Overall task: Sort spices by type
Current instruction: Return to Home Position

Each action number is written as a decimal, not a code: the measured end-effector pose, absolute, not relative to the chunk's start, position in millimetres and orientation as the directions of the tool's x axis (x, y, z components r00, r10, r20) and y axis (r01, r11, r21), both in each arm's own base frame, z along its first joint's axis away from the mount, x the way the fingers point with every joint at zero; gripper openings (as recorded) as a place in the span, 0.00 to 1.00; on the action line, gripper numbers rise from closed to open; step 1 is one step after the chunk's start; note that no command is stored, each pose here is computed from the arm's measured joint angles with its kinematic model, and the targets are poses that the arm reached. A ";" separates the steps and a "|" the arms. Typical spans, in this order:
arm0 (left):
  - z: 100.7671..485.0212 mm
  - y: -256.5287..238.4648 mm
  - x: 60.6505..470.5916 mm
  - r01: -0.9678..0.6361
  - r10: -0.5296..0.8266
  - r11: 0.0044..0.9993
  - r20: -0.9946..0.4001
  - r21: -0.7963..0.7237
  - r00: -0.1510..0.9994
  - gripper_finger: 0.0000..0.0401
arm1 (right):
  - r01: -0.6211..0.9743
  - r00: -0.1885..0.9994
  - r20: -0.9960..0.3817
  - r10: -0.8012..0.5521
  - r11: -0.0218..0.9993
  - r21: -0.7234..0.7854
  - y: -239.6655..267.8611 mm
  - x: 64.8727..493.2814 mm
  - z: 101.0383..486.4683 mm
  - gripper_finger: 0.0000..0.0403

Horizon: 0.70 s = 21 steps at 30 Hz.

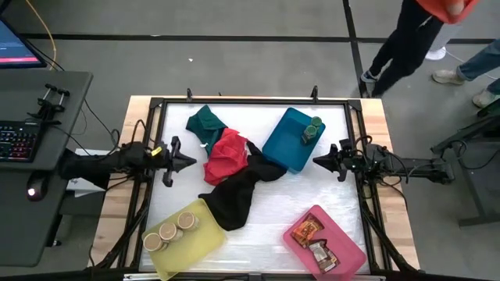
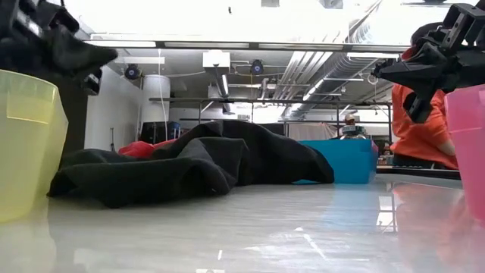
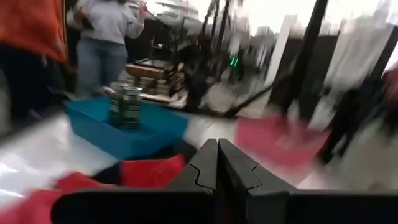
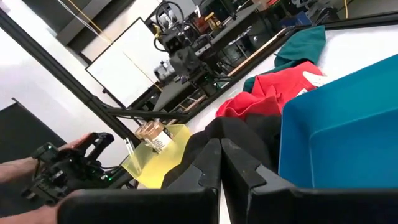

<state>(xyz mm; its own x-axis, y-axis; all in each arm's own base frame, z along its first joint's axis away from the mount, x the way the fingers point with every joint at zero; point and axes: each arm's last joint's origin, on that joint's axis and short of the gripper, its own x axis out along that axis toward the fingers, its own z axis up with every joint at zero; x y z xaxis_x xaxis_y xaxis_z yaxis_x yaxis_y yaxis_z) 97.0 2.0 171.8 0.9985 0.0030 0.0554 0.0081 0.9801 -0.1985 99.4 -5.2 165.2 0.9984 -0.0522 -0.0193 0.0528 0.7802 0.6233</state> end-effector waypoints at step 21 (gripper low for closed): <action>167.4 0.1 97.6 0.007 -0.007 1.000 0.009 -0.023 1.000 0.00 | 0.053 0.998 -0.020 -0.052 0.780 0.623 -5.2 99.3 165.2 0.00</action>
<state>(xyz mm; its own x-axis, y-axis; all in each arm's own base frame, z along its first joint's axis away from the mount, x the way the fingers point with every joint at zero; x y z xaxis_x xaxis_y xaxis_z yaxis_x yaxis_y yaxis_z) 97.6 0.1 167.4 0.9999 -0.0072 0.0093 0.0075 0.9997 -0.0230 99.3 -5.2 165.2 0.9984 -0.0522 -0.0196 0.0531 0.7802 0.6233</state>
